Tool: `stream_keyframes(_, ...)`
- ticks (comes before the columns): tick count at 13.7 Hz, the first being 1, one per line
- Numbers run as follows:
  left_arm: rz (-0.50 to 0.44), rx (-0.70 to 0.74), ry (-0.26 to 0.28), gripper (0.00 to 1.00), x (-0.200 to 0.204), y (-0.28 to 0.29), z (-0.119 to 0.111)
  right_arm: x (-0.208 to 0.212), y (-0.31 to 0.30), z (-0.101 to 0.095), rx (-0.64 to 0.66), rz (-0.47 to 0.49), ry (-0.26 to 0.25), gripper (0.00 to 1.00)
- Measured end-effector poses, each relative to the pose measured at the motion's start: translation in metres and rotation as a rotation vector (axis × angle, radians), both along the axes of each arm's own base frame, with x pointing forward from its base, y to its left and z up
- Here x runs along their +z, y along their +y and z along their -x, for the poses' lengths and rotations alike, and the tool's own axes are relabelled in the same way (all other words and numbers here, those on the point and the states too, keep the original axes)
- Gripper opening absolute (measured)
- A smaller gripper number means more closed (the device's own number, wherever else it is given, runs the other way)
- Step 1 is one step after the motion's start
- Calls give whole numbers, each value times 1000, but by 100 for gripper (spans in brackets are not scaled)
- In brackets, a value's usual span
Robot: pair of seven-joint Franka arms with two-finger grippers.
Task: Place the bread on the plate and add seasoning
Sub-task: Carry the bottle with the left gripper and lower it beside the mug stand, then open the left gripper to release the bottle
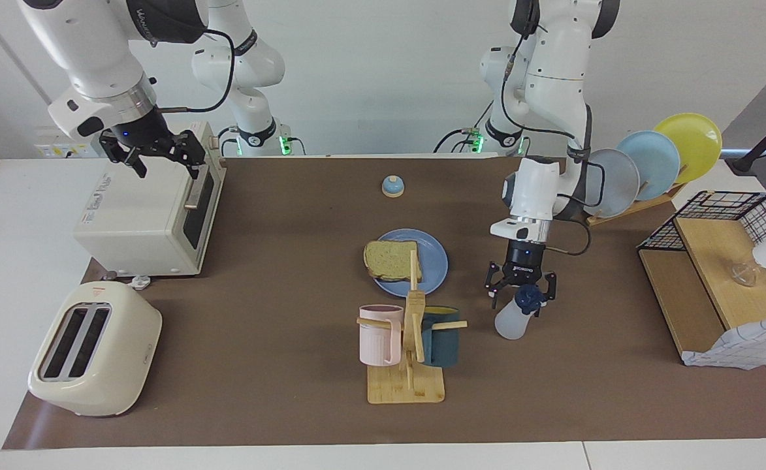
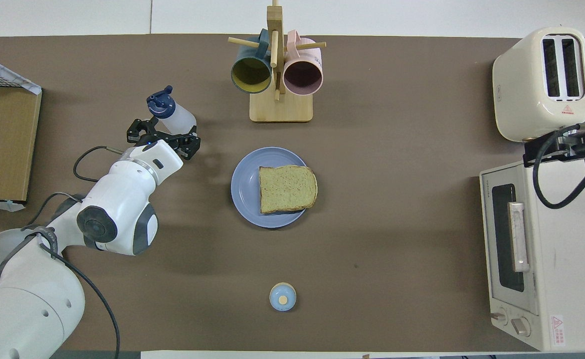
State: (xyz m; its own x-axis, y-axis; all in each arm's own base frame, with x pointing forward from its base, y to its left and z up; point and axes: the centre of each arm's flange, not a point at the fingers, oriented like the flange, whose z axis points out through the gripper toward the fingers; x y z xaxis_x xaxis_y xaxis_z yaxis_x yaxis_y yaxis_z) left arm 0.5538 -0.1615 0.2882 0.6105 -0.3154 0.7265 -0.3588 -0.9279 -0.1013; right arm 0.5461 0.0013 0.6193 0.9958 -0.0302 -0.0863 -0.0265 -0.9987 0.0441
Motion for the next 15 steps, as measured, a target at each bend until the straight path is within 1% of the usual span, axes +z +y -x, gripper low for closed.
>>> stream_keyframes(3, 2, 2, 1, 100, 7, 4, 12, 0, 0, 0, 0, 0, 0, 100)
stream_keyframes(7, 8, 4, -2, 100, 23, 11, 35, 0, 0, 0, 0, 0, 0, 100)
stream_keyframes(10, 18, 5, -22, 100, 42, 17, 52, 0, 0, 0, 0, 0, 0, 100)
stream_keyframes(12, 28, 5, -42, 100, 58, 20, 62, 0, 0, 0, 0, 0, 0, 100)
stream_keyframes(13, 29, 5, -43, 100, 66, 21, 65, 0, 0, 0, 0, 0, 0, 100)
stream_keyframes(14, 25, 6, -28, 100, 73, 21, 67, 0, 0, 0, 0, 0, 0, 100)
stream_keyframes(15, 17, 8, 4, 100, 83, 22, 68, 0, 0, 0, 0, 0, 0, 100)
